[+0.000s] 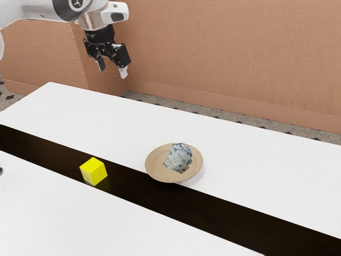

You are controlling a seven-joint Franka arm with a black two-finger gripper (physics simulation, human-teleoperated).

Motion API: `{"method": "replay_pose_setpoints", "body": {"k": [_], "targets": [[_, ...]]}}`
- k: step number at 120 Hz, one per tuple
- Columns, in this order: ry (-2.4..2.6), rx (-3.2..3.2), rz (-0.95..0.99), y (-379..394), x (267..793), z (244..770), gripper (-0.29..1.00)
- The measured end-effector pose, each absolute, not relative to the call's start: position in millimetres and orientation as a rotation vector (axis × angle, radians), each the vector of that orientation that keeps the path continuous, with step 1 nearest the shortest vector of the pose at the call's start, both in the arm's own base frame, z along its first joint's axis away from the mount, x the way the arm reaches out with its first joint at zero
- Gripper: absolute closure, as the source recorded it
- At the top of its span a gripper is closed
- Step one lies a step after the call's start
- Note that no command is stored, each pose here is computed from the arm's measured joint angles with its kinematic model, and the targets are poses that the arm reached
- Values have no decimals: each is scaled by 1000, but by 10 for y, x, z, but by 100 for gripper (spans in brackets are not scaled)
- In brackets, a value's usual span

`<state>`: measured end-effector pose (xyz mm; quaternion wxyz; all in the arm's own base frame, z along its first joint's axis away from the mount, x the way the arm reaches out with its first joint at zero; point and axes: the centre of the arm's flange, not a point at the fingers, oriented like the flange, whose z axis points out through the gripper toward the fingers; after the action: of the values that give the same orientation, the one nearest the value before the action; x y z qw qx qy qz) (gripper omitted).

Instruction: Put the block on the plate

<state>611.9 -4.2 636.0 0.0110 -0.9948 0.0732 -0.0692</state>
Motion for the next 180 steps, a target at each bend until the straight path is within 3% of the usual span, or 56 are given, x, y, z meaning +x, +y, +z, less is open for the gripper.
{"method": "replay_pose_setpoints", "body": {"k": [28,63,80,94,128,180], "targets": [[220,-3089,-124,315,6134,6074,2],[135,-3081,102,1603,6452,4493,2],[258,-3104,107,1603,6541,3925,2],[318,-3186,153,1380,6302,3436,2],[390,-3113,175,1163,6102,3181,2],[24,-3088,217,1144,5631,3132,2]]}}
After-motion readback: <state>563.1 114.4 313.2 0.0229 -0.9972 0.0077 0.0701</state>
